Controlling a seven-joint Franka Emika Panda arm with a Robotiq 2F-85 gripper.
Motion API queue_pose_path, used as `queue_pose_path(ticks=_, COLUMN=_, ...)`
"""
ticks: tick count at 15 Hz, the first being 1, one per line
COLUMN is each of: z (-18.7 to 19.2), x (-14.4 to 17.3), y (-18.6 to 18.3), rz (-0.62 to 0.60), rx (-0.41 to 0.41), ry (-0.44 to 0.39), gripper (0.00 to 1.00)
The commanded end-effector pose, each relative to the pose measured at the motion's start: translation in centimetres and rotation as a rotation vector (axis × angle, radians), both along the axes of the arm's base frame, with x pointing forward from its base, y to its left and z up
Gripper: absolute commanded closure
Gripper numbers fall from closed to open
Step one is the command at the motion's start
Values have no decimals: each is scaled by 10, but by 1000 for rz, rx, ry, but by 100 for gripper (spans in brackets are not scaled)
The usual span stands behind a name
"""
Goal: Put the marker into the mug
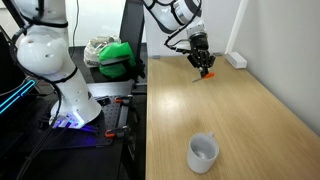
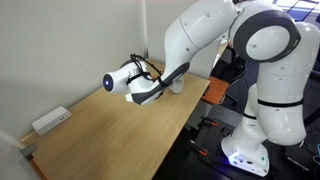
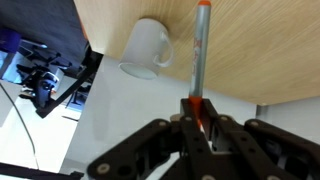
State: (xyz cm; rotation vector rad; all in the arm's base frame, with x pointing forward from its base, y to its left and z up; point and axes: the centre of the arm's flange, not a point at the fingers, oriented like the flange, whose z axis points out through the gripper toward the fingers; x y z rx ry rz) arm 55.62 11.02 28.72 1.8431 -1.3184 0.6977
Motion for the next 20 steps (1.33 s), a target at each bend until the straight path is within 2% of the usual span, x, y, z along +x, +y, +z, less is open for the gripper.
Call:
queue_pose_path(ticks=1, z=17, x=-20, y=-21, rz=-124, rx=-86, ry=-35, gripper=97)
queue_pose_path(ticks=6, z=27, x=-35, y=-54, rz=-270, rx=-180, ry=-80, gripper=97)
queue_pose_path(ticks=11, z=29, x=-41, y=-90, rz=-326, rx=-223, ry=-111, gripper=97)
queue_pose_path(ticks=12, z=21, x=-28, y=-76, rz=-314, rx=-201, ry=-80, gripper=86)
queue_pose_path(ticks=17, z=21, x=-30, y=-89, rz=-325, rx=-213, ry=-77, gripper=86)
queue_pose_path(ticks=18, z=21, x=-31, y=-89, rz=-324, rx=-213, ry=-77, gripper=97)
queue_pose_path(ticks=20, z=22, x=-26, y=-95, rz=-349, rx=-208, ry=-113, gripper=97)
